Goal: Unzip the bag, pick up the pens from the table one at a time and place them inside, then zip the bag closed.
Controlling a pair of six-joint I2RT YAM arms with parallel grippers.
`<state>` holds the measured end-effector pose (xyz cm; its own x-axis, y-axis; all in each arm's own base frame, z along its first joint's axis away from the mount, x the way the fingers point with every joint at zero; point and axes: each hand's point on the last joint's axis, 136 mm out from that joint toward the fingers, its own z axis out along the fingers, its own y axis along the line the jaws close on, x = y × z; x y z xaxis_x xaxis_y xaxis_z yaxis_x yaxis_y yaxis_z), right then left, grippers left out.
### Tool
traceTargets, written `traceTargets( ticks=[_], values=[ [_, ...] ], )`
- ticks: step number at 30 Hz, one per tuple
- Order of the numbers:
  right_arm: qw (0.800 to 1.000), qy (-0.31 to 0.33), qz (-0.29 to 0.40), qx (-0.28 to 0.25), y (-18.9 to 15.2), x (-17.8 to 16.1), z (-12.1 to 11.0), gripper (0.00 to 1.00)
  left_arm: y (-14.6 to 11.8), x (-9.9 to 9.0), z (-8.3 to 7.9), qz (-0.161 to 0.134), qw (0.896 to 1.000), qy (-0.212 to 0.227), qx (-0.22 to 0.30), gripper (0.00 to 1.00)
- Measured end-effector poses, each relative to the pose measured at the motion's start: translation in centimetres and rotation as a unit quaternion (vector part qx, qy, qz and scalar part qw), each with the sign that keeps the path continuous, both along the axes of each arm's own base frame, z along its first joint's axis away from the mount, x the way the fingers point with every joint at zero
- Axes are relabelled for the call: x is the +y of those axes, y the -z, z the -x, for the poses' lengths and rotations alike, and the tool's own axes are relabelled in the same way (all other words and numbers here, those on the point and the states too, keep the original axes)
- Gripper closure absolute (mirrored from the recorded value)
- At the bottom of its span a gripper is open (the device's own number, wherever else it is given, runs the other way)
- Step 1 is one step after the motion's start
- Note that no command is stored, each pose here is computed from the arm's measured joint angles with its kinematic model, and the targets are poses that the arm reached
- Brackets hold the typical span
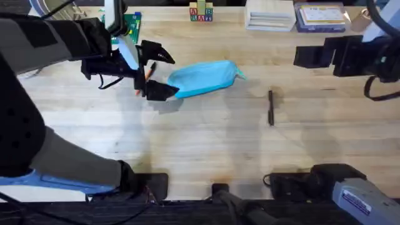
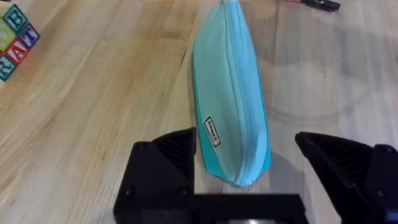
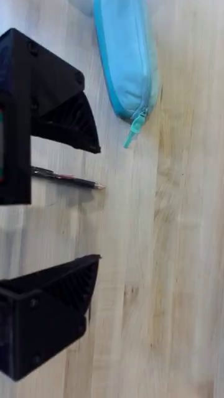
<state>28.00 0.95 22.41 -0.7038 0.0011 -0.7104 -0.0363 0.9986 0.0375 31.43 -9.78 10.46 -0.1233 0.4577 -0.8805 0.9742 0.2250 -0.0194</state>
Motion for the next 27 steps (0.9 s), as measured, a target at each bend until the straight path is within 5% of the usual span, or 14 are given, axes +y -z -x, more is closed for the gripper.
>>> traceTargets(
  ticks=[21, 27],
  values=[
    [1.0, 0.0, 0.0, 0.0, 0.0, 0.0, 0.0, 0.004, 0.53, -0.18, 0.34, -0.016, 1.0, 0.006, 0.009, 0.031],
    [1.0, 0.0, 0.0, 0.0, -0.01, 0.0, -0.01, 0.004, 0.62, -0.1, 0.23, -0.02, 1.0, 0.006, 0.005, 0.917]
  ],
)
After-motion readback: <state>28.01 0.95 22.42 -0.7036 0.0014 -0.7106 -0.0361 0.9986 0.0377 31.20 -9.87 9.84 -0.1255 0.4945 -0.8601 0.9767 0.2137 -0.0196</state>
